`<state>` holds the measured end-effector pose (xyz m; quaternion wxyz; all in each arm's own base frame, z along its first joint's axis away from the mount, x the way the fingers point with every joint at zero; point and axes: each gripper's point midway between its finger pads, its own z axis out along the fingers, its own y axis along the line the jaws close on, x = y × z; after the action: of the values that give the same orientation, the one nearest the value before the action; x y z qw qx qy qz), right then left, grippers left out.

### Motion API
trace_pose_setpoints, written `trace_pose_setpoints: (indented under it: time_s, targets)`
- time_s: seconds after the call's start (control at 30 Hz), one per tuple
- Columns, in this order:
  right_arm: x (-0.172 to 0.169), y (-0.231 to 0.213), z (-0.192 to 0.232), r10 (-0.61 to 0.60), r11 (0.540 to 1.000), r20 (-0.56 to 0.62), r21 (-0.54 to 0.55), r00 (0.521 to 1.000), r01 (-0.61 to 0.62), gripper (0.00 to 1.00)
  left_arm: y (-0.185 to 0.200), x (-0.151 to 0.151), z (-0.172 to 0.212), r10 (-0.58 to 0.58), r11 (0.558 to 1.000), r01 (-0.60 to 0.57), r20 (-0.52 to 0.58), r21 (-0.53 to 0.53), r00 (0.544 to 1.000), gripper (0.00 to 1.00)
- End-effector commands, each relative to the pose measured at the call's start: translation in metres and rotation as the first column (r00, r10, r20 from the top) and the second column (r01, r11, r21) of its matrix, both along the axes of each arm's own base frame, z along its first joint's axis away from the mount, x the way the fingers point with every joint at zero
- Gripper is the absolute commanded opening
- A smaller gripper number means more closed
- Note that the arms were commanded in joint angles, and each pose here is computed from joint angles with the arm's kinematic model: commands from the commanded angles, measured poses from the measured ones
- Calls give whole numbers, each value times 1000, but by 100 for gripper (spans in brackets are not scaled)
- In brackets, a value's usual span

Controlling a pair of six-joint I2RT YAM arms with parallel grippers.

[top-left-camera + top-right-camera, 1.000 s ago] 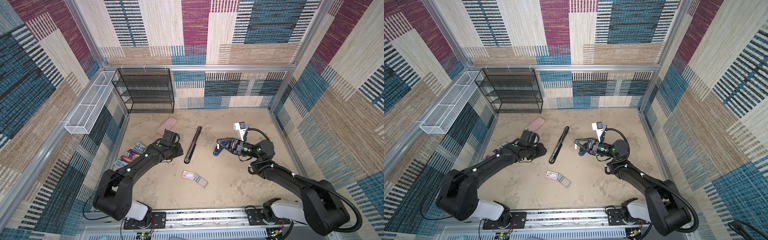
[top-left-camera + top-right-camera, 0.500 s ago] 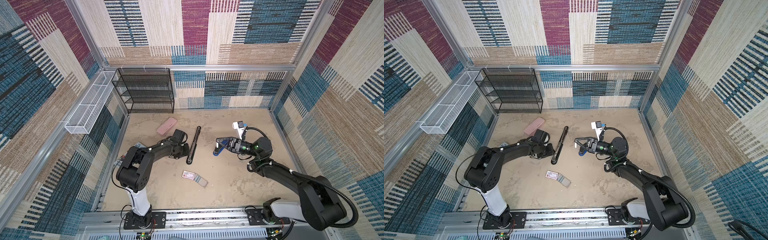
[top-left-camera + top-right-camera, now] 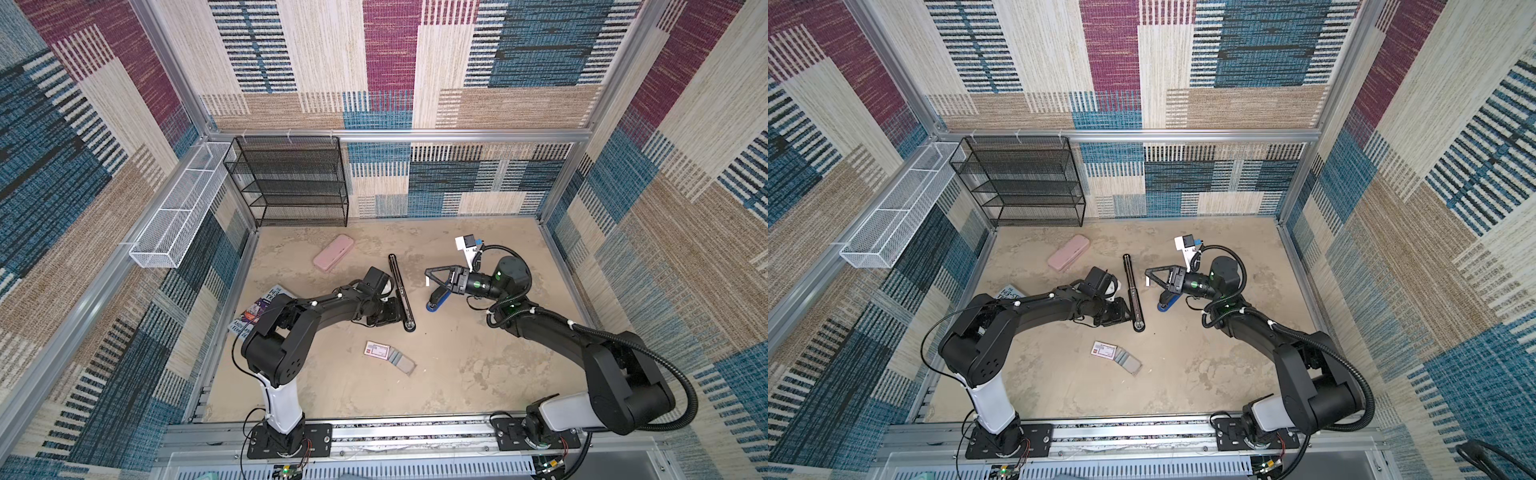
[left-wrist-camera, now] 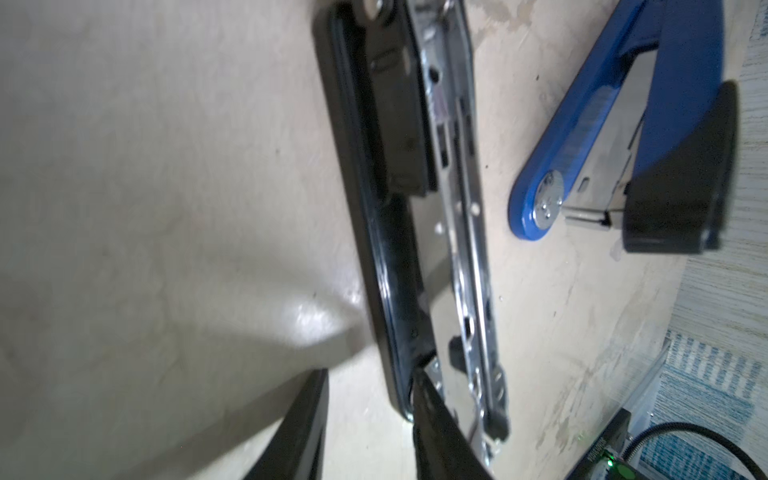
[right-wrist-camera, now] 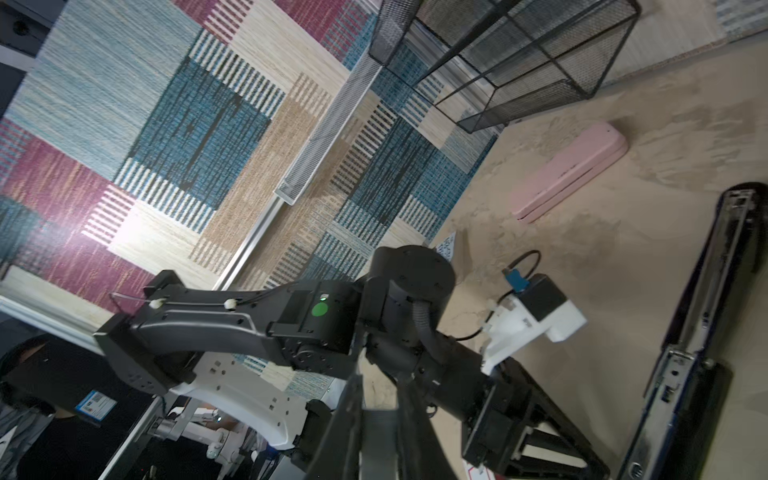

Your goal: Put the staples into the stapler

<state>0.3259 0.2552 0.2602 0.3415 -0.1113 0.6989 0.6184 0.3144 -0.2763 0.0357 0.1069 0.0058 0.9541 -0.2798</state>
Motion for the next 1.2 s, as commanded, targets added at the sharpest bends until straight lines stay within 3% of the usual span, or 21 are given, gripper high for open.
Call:
trace_pose_setpoints:
  time_s: [0.0, 0.3, 0.53, 0.87, 1.17]
  targets:
    - [20, -1, -27, -68, 989, -27, -132, 997, 64, 17, 17, -7, 8, 51, 999, -51, 7, 16, 999, 37]
    - [71, 11, -79, -291, 836, -31, -495, 956, 239, 18, 68, -38, 28, 129, 987, -134, 66, 84, 989, 38]
    - [91, 29, -120, -398, 669, 3, -684, 918, 292, 17, 64, -49, 65, 97, 995, -90, 171, -46, 980, 40]
    - [92, 49, -160, -439, 523, 51, -797, 897, 302, 16, 55, -58, 88, 49, 991, -20, 223, -130, 974, 42]
    - [89, 59, -170, -440, 465, 98, -826, 893, 319, 15, 44, -64, 101, 10, 977, 45, 254, -210, 967, 43]
